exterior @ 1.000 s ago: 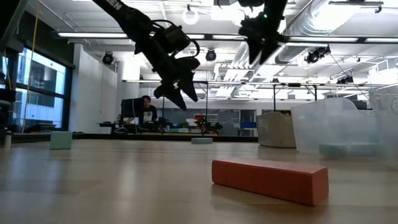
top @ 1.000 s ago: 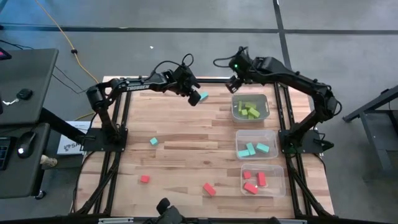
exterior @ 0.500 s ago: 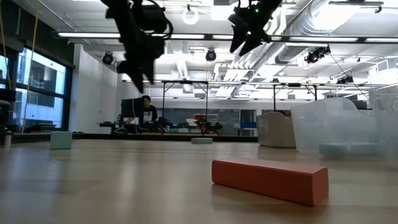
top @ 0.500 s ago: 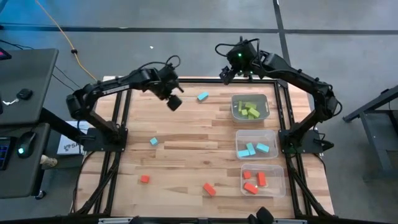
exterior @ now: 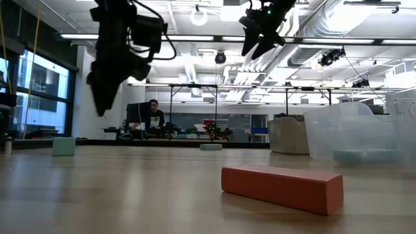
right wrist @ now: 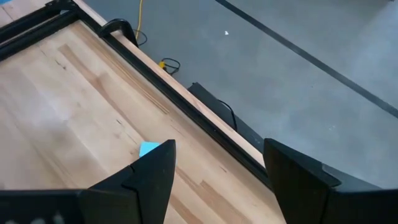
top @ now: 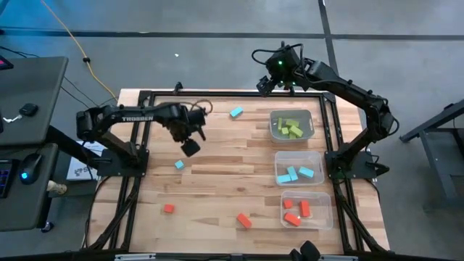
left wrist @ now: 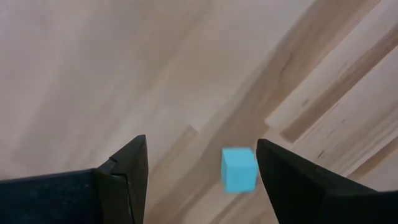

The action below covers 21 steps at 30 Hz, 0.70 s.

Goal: Sort & place blocks by color
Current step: Put the light blue block into the top transparent bin

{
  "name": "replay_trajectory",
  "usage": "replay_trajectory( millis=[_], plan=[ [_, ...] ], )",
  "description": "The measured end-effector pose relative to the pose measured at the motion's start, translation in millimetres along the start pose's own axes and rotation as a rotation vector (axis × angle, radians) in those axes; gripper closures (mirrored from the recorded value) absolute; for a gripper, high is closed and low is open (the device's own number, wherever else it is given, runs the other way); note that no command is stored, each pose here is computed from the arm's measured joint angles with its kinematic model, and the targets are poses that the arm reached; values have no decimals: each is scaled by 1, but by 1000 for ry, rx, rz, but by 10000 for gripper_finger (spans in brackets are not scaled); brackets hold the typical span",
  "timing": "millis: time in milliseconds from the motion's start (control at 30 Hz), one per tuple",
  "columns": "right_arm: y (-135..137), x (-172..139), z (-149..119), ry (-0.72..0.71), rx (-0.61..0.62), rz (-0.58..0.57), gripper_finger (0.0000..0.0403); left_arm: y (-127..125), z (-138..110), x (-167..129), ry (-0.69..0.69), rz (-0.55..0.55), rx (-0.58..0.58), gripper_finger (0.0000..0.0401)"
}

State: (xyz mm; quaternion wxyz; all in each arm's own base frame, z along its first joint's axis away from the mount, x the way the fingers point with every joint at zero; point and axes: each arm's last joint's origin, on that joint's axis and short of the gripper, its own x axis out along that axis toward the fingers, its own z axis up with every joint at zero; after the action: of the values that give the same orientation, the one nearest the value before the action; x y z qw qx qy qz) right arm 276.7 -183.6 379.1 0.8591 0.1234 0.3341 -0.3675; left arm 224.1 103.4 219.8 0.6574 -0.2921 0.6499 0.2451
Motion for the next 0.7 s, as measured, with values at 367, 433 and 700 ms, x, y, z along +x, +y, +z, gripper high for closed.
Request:
replay_trajectory(
  millis=[367,433,700],
  plan=[
    [0,0,-2,17,41,1,171,-20,-33,37,119,58,28,178],
    [0,0,-2,21,51,0,171,-23,-38,40,132,67,34,178],
    [0,0,-2,22,64,0,171,-36,-53,48,163,81,72,178]
  ],
)
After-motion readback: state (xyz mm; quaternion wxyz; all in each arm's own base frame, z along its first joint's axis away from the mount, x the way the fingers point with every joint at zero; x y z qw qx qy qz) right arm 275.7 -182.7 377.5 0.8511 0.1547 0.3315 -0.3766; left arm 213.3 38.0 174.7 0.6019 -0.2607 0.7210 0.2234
